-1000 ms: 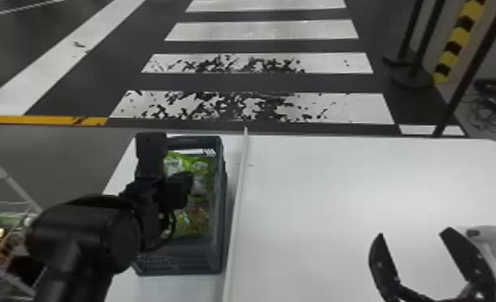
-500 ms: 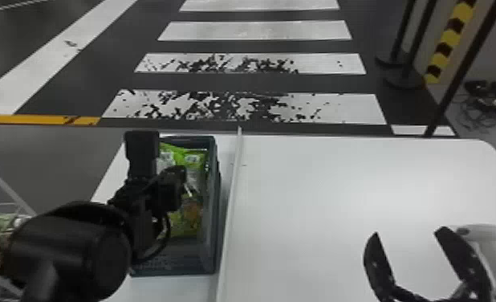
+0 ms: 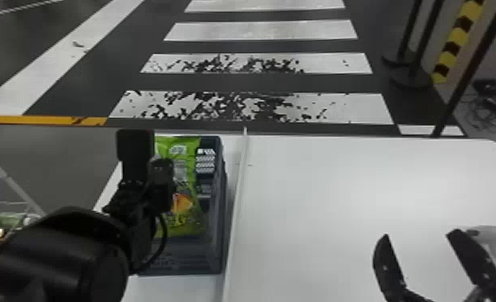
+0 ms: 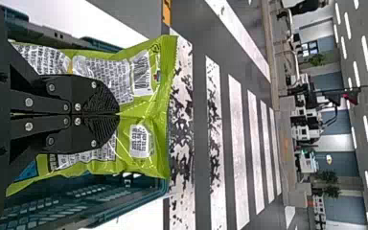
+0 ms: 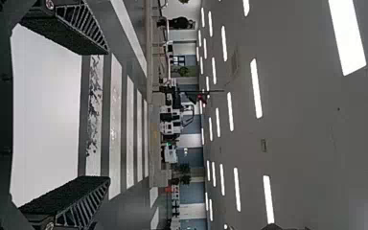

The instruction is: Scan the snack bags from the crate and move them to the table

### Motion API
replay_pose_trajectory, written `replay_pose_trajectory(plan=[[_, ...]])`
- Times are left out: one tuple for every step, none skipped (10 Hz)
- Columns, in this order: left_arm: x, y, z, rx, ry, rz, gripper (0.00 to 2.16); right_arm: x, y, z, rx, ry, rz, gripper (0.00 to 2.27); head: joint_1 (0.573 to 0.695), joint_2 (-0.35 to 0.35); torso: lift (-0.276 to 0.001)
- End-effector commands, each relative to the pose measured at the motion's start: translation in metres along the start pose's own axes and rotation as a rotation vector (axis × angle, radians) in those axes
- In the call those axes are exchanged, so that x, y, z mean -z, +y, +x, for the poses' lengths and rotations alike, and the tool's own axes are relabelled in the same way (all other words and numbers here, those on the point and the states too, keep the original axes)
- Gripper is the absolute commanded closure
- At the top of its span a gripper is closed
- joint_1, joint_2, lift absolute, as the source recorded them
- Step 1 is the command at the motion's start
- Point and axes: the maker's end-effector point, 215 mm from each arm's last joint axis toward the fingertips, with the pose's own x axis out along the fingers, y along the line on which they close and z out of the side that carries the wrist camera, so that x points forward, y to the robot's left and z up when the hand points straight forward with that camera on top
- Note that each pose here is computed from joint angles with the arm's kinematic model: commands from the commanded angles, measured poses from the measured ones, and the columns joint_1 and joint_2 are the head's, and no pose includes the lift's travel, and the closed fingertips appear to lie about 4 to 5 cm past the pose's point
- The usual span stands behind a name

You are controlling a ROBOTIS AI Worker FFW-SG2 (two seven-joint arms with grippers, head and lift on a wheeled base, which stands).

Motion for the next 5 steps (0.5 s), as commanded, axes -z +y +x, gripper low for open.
replay_pose_trajectory(plan=[[-0.009,0.014,-0.007,-0.021,-0.022,-0.004,1.89,-0.001,0.001,-0.001,-0.002,-0.004,0.001,0.06,0.695,0.116,-0.095],[-0.022,0.015,-0.014,-0.018,-0.052,-0.006,1.88,-0.002,0.002,0.000,-0.003,-0.005,0.003,0.06,0.695,0.131,-0.095],[-0.031,0.016,-0.019,-0.017,-0.070,-0.011,1.88,-0.003,0.002,0.000,-0.004,-0.009,0.001,0.06,0.695,0.140,-0.095],[-0.042,0.014,-0.024,-0.012,-0.093,-0.013,1.88,-0.004,0.003,-0.002,-0.004,-0.012,0.002,0.06,0.695,0.140,-0.095],[-0.048,0.012,-0.027,-0.006,-0.104,-0.010,1.89,-0.005,0.000,-0.004,0.000,-0.015,0.001,0.06,0.695,0.140,-0.095]])
